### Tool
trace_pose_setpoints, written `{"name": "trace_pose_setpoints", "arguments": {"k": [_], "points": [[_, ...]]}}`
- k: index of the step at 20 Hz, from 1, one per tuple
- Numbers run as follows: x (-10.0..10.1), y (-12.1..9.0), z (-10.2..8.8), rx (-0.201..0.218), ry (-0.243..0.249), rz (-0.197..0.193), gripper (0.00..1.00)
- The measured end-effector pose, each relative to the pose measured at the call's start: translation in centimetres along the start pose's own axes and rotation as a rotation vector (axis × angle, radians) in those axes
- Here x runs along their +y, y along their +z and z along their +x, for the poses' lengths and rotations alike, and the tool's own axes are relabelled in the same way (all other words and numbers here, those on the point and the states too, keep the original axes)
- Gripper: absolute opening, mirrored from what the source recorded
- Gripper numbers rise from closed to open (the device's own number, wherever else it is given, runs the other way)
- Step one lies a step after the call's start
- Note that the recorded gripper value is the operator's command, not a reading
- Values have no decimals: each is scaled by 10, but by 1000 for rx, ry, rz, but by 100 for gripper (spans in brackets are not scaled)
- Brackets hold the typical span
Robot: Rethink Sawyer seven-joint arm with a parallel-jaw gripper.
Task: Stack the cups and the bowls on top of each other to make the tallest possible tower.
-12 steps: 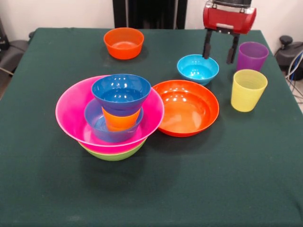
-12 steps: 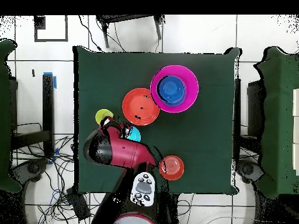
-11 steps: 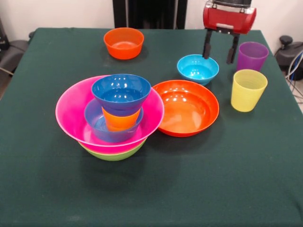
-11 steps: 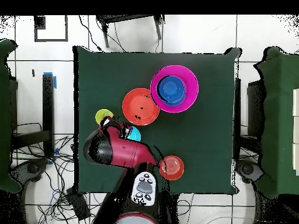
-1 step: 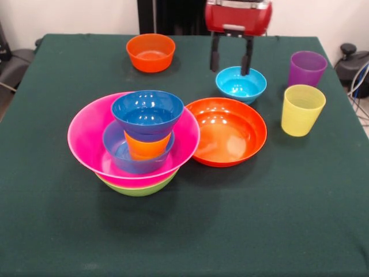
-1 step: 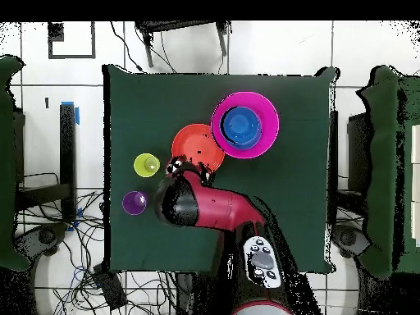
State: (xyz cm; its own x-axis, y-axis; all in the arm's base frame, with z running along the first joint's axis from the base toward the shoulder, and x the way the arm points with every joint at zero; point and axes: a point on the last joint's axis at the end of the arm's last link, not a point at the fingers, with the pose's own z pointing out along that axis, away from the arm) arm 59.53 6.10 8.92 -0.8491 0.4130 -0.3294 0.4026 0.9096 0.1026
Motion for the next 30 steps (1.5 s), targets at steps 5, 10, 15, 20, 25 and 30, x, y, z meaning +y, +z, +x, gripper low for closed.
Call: {"name": "trace_pose_setpoints", "arguments": {"k": [5,10,15,20,25,30], "points": [[15,-4,0,-22,-37,0,100],[67,-12,22,-47,-132,-17,100],[110,-23,39,-71,-180,-34,100],[150,-29,53,-95,-188,-43,100],[162,-18,58,-91,-171,-37,100],[152,2,58,-78,-156,-9,100]]}}
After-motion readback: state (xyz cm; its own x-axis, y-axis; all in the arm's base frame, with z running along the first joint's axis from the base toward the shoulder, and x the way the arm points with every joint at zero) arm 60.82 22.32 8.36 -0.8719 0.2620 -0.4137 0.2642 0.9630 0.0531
